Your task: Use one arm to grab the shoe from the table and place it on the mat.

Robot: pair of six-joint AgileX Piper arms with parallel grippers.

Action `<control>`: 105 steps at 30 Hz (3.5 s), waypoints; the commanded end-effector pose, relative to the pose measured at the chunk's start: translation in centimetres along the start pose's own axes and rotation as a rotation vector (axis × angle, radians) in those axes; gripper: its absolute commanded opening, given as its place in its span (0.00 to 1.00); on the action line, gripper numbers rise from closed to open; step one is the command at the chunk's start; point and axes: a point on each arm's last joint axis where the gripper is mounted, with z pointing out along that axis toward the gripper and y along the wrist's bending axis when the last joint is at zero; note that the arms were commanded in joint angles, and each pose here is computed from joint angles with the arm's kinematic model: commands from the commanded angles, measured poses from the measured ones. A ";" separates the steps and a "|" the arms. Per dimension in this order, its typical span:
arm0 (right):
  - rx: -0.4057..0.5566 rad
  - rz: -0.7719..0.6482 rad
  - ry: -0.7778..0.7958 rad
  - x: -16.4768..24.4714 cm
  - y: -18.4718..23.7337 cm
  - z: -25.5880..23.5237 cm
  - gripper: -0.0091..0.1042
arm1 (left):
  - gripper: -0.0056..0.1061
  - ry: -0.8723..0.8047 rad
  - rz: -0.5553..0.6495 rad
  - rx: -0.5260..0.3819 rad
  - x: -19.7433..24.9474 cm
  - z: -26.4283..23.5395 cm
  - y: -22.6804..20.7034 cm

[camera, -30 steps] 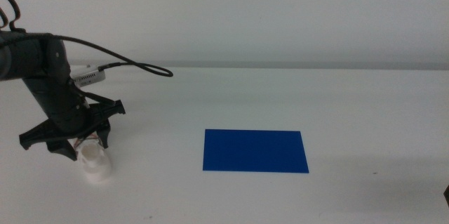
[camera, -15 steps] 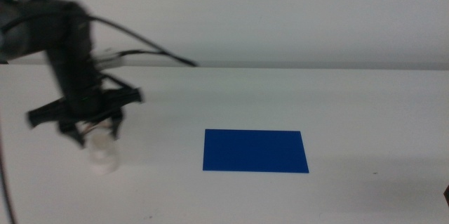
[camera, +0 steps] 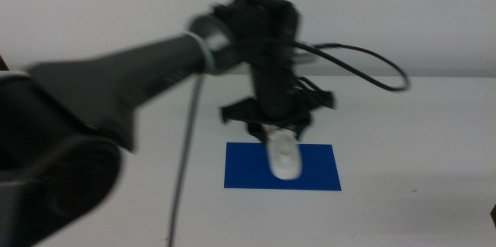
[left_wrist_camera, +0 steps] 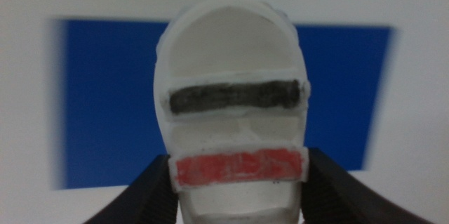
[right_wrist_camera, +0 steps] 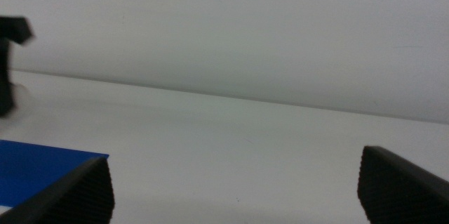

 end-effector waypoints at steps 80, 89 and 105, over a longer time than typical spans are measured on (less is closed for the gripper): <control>0.001 -0.004 -0.002 1.2 0.2 0.0 0.90 | 0.03 -0.110 -1.327 -0.204 -0.8 5.4 0.9; 0.001 -0.004 -0.002 1.2 0.2 0.0 0.90 | 0.04 -0.083 -1.328 -0.223 -0.6 6.3 0.9; 0.001 -0.004 -0.002 1.2 0.2 0.0 0.90 | 0.89 -0.400 -0.773 0.091 0.0 -14.5 2.5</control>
